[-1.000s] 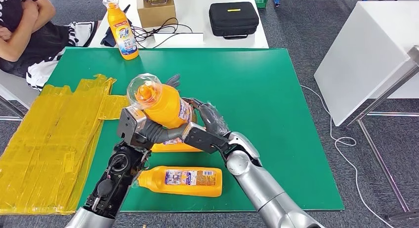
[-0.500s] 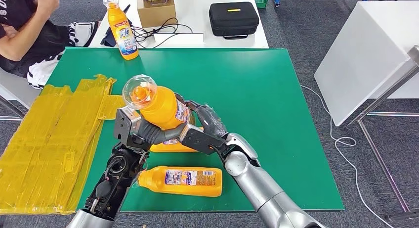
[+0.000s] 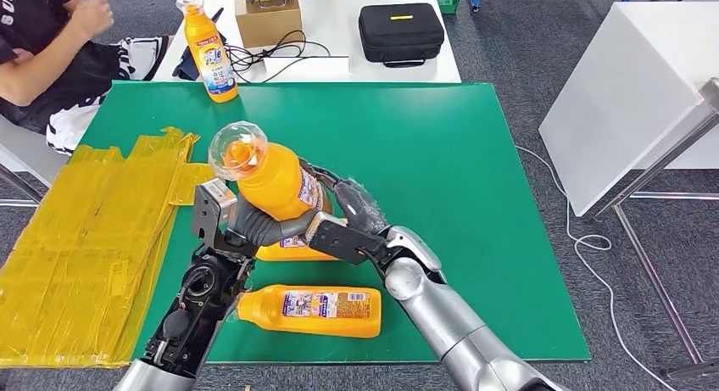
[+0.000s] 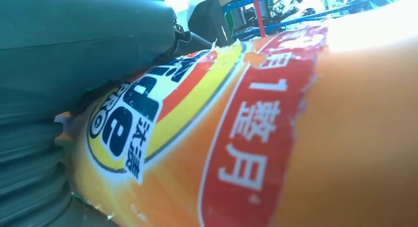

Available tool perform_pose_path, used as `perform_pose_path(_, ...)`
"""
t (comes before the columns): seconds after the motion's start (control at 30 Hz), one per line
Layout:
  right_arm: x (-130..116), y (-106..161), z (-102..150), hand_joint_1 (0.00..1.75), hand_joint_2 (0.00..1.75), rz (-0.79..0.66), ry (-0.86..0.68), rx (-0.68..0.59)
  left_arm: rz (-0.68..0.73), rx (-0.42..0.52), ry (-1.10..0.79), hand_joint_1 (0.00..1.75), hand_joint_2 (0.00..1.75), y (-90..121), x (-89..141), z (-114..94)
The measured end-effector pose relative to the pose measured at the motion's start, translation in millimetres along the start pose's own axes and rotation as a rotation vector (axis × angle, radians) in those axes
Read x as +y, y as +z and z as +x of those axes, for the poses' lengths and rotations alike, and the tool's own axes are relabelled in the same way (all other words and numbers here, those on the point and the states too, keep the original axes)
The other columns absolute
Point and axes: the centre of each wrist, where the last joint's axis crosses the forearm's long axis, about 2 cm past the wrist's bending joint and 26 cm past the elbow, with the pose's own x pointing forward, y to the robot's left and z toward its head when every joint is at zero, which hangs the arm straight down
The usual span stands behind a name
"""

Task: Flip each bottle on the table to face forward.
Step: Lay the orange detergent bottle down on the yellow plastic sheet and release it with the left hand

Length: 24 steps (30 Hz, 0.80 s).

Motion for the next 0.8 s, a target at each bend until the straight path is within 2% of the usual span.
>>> perform_pose_path(0.33, -8.4, 4.5, 2.9, 0.00, 1.75, -0.057, 0.030, -0.029, 0.055, -0.030, -0.028, 1.75, 1.75, -2.2, 8.0, 5.2)
perform_pose_path(0.5, -19.2, 10.2, 8.1, 0.00, 1.75, -0.113, 0.070, -0.054, 0.118, -0.051, -0.071, 1.75, 1.75, -1.8, 19.5, 11.2)
perform_pose_path(0.57, -26.3, 13.4, 9.5, 0.00, 1.75, -0.141, 0.100, -0.055, 0.165, -0.059, -0.122, 1.75, 1.75, -1.2, 26.8, 15.1)
perform_pose_path(0.7, -36.8, 21.6, 10.1, 0.00, 1.75, -0.199, 0.151, -0.052, 0.305, -0.063, -0.342, 1.75, 1.75, 0.7, 43.7, 25.3)
perform_pose_path(0.8, -40.5, 26.0, 10.8, 0.00, 1.75, -0.221, 0.167, -0.054, 0.356, -0.071, -0.414, 1.75, 1.75, 1.6, 50.8, 31.0)
